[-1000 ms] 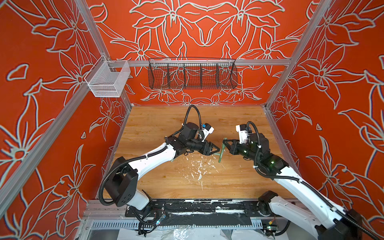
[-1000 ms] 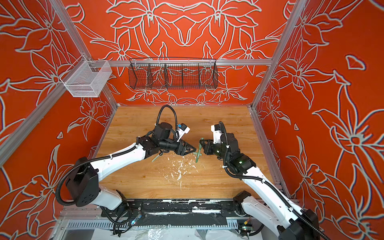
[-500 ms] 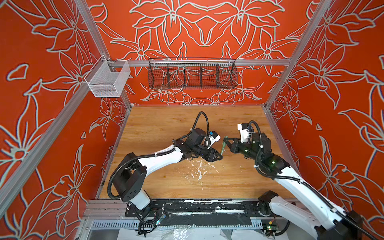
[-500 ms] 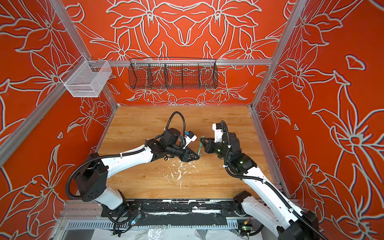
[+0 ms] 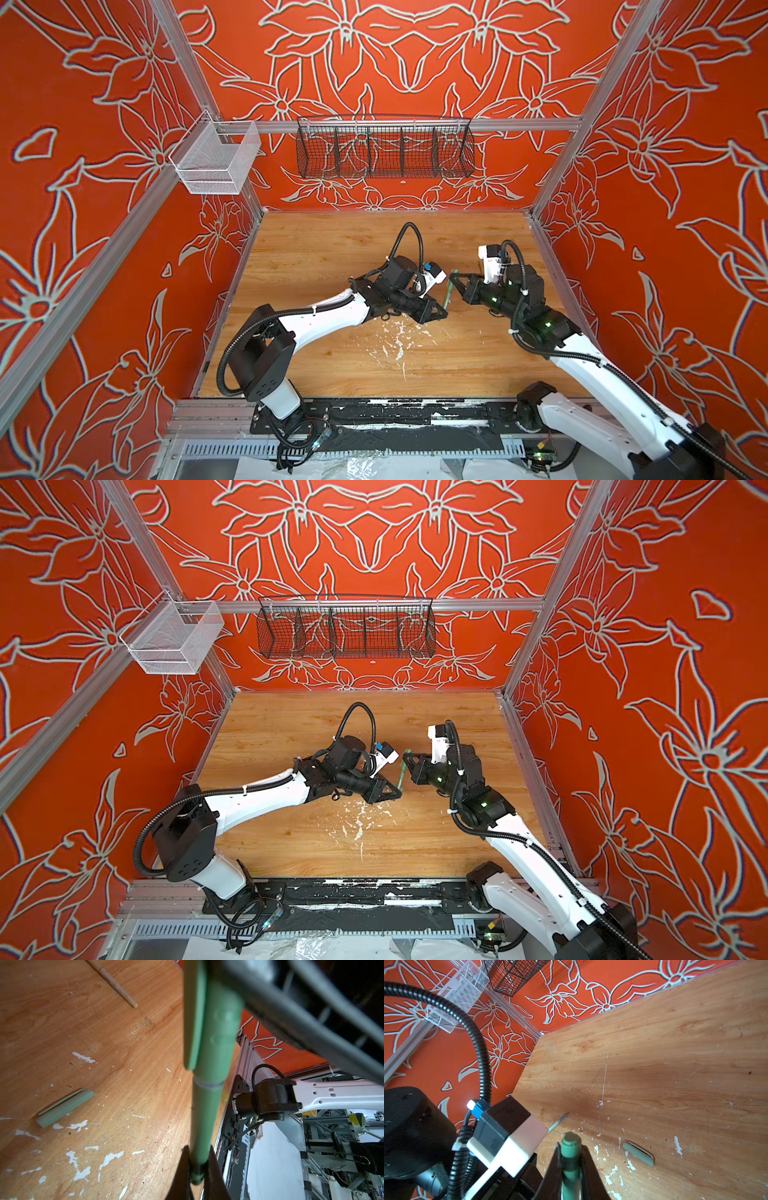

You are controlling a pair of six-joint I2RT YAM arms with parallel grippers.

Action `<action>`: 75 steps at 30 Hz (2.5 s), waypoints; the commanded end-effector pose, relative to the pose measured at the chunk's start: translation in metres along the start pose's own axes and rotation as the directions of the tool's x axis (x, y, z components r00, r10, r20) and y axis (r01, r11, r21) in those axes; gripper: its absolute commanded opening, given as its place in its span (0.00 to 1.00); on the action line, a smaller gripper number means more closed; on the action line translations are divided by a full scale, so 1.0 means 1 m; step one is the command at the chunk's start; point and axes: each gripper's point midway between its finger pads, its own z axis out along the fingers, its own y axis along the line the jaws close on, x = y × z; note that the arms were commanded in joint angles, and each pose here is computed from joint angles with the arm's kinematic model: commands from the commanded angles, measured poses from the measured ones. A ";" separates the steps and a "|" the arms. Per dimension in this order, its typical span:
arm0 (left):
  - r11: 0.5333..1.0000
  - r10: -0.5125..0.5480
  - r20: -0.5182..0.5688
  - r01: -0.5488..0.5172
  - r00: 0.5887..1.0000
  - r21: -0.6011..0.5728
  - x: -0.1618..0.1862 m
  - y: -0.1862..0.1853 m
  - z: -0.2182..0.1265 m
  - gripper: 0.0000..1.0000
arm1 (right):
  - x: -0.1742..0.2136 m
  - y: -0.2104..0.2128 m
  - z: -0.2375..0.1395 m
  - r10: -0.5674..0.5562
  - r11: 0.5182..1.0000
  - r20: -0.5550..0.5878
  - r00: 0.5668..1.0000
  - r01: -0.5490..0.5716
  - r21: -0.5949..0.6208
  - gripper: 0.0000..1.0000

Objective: Insert the pens into the pen caps

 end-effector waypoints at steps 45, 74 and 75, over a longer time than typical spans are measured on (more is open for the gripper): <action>0.994 0.094 0.071 -0.098 0.993 0.058 -0.004 -0.024 -0.024 0.00 | -0.036 0.043 0.003 -0.136 0.956 -0.038 0.990 0.122 -0.266 0.32; 0.995 0.093 0.334 -0.073 0.938 -0.071 -0.098 -0.019 -0.084 0.00 | 0.006 0.020 -0.002 -0.112 0.972 -0.149 0.983 0.077 -0.223 0.00; 0.995 0.099 0.344 -0.081 0.934 -0.065 -0.104 -0.020 -0.087 0.00 | 0.009 0.018 -0.001 -0.099 0.973 -0.154 0.983 0.064 -0.221 0.00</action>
